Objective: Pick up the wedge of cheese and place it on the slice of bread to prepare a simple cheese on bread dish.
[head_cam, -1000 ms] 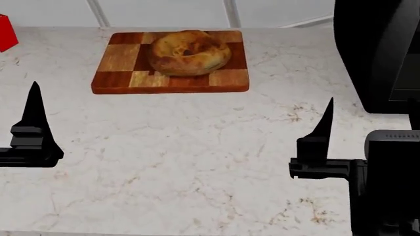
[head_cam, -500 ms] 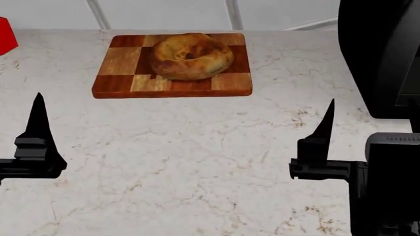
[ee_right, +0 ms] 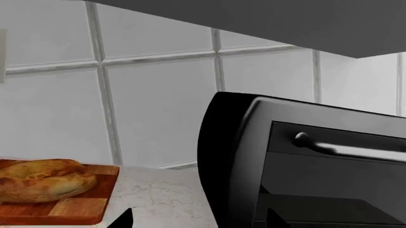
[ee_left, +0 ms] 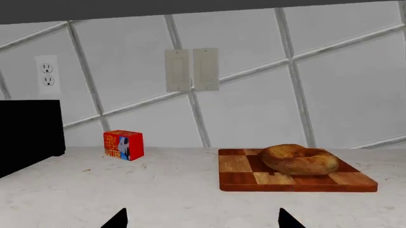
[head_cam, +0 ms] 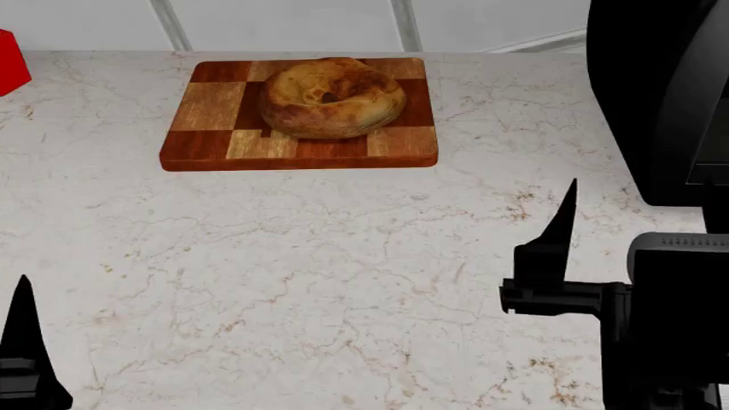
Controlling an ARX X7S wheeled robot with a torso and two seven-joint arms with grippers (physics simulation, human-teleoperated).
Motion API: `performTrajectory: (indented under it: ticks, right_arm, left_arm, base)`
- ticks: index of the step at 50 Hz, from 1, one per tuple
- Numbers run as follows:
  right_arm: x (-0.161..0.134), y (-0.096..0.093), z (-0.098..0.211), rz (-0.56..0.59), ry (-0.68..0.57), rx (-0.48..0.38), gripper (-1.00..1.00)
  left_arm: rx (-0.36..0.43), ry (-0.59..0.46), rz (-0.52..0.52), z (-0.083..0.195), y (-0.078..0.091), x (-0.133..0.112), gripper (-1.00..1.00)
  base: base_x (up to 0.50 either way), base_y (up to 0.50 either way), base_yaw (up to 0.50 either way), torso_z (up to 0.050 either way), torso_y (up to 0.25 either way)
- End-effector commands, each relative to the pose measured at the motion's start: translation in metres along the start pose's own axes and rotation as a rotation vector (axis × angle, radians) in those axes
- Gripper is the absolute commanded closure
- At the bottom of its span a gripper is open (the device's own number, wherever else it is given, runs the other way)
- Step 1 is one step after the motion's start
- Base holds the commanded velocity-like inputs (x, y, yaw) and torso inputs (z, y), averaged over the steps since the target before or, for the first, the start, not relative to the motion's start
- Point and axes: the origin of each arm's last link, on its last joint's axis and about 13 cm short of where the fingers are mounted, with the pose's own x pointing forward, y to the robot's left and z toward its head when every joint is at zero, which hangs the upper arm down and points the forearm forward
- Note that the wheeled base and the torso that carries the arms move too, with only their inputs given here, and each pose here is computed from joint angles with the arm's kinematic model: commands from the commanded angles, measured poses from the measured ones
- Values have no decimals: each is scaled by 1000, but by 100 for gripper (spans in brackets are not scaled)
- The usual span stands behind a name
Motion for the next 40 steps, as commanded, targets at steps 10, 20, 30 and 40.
performTrajectory:
  ticks: [10,20,30,40]
  right_arm:
    - [1,2,-10,-17,58,-29,-100]
    - [0,2,-12,-19,68,-22,-100]
    - [1,0,-15,-62,99,-19,-100]
    - [0,0,-16,-64,117,-23,-100]
  left_arm:
    - [12,143,116,-2,13,-31,-100]
    - [10,218,207,-6,26,-39,-100]
    - [57,294,204,-13,25,-50,-100]
    - [52,361,252,-29,37,-44,-100]
  base:
    - [0,0,0,0,0]
    - [0,0,0,0,0]
    - [0,0,0,0,0]
    - [0,0,0,0,0]
